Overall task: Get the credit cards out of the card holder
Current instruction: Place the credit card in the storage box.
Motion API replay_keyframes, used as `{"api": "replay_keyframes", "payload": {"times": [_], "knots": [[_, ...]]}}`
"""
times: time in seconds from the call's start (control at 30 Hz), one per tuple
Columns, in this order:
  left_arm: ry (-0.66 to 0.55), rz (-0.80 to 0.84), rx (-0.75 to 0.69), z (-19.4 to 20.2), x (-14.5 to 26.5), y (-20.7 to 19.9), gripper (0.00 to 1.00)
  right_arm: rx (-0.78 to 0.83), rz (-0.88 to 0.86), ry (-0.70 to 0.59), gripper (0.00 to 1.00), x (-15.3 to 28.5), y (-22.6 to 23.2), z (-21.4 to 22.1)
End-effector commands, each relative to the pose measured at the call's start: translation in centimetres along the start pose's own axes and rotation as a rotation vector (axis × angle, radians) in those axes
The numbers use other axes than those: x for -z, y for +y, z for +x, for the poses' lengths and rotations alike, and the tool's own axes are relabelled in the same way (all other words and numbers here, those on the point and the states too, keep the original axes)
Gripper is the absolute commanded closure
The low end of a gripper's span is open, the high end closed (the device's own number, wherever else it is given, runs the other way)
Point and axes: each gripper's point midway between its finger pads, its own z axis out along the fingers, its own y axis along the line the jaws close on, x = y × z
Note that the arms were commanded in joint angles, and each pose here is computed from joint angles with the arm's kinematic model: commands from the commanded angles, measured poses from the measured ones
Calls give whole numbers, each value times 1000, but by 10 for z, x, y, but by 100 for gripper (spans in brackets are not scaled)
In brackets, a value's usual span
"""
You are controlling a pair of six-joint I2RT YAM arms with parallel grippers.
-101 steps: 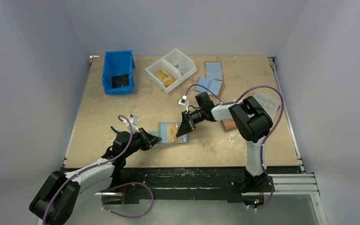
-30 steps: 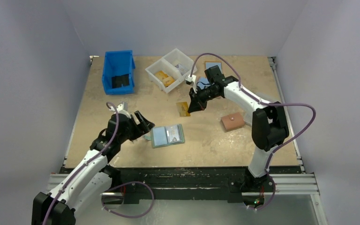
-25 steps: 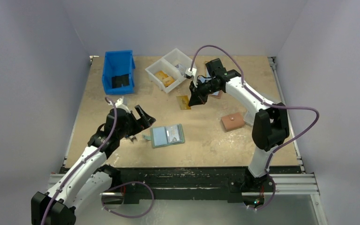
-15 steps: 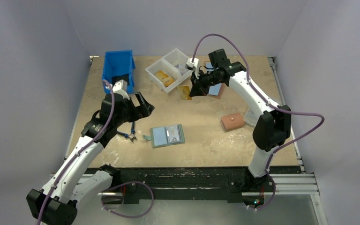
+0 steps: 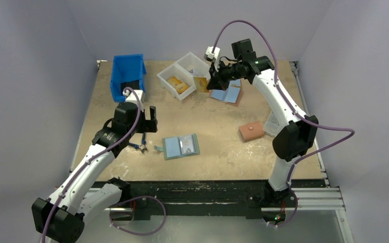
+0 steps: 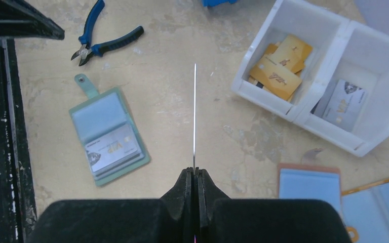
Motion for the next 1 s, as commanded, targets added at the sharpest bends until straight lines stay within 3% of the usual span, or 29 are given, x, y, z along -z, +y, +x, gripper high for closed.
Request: {"api": "replay_keyframes", "payload": {"times": [0.0,0.47,0.97], "knots": [[-84,-34,-41,-1,-3,12,1,20,34,-10,100,5,-15,-13],[-100,-82,-59,-3,-8,25,1,-24,76,-24,100,-25,-64,-24],[-78,-93,-55,1,-14,30,2,-177,122,-125,100,-96,-117,-24]]}}
